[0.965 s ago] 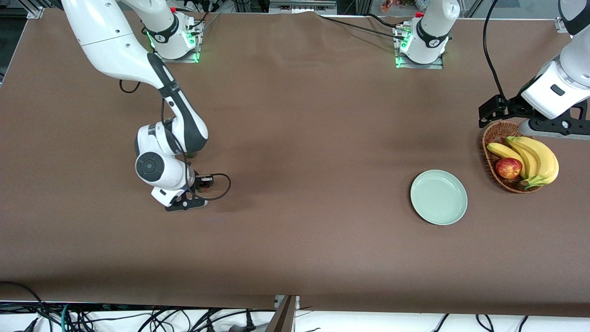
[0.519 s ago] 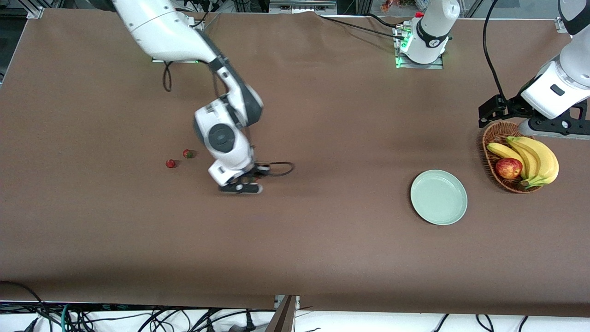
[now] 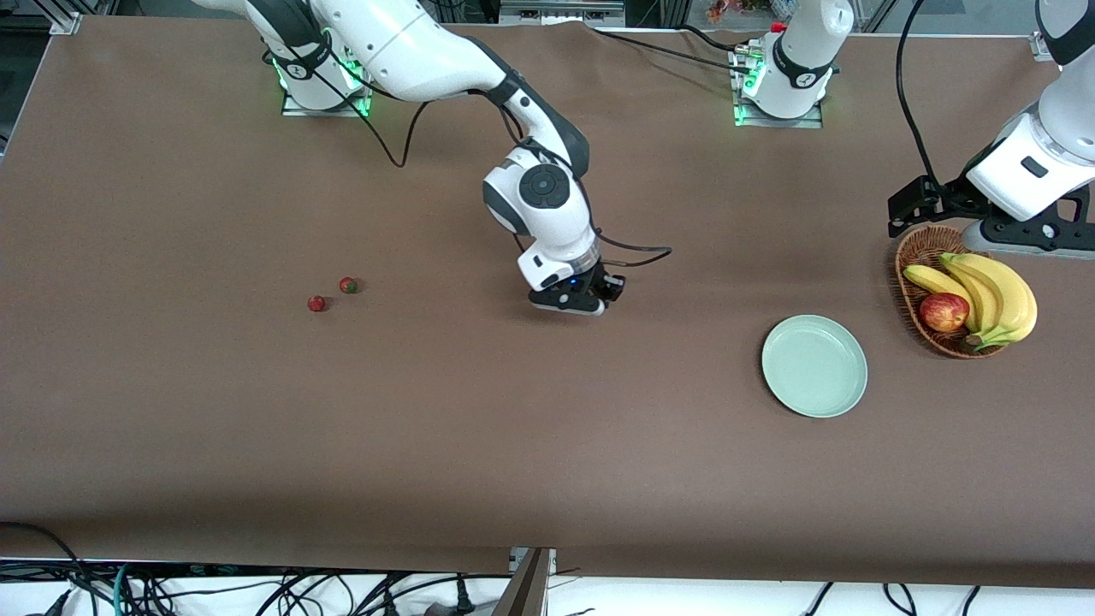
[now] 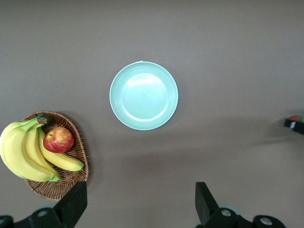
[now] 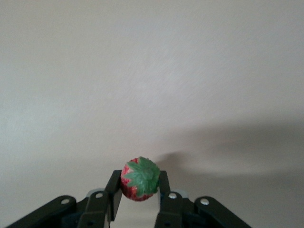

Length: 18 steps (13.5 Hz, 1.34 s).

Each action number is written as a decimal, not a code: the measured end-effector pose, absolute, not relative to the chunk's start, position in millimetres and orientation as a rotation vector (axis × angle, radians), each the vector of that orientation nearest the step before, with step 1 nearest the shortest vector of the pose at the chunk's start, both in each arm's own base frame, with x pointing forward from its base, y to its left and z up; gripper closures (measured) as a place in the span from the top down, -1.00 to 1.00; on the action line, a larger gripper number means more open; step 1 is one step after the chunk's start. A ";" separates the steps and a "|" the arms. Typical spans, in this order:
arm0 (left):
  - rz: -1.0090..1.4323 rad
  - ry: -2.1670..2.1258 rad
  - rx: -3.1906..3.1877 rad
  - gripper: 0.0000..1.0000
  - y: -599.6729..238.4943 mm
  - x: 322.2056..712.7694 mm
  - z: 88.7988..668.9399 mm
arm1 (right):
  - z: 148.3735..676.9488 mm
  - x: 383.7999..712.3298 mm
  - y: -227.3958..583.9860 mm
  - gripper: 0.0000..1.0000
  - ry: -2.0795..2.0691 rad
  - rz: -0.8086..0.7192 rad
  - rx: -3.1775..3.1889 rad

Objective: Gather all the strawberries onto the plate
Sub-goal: 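Carry the strawberry to the table middle and release it, then move the left gripper to the strawberry while the right gripper reaches another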

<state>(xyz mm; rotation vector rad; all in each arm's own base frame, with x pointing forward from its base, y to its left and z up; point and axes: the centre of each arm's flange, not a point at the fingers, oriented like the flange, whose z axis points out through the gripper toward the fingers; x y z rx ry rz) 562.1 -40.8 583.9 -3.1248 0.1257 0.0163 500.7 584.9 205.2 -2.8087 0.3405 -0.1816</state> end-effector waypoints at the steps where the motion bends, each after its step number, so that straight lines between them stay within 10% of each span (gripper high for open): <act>1: 0.016 0.126 -3.125 1.00 -40.8 562.1 583.9 | 194.6 491.8 593.9 -0.30 0.322 -0.193 -2.790; 4: 0.016 0.126 -3.125 1.00 -40.8 562.1 583.9 | 176.3 470.2 615.8 -0.30 0.280 -0.203 -2.764; 11: 0.016 0.124 -3.125 1.00 -40.3 562.1 583.9 | 246.1 560.6 549.2 1.00 0.247 -0.231 -2.866; 18: 0.030 0.102 -3.131 1.00 -42.5 561.1 583.0 | 335.0 641.7 368.6 1.00 -0.045 0.128 -3.136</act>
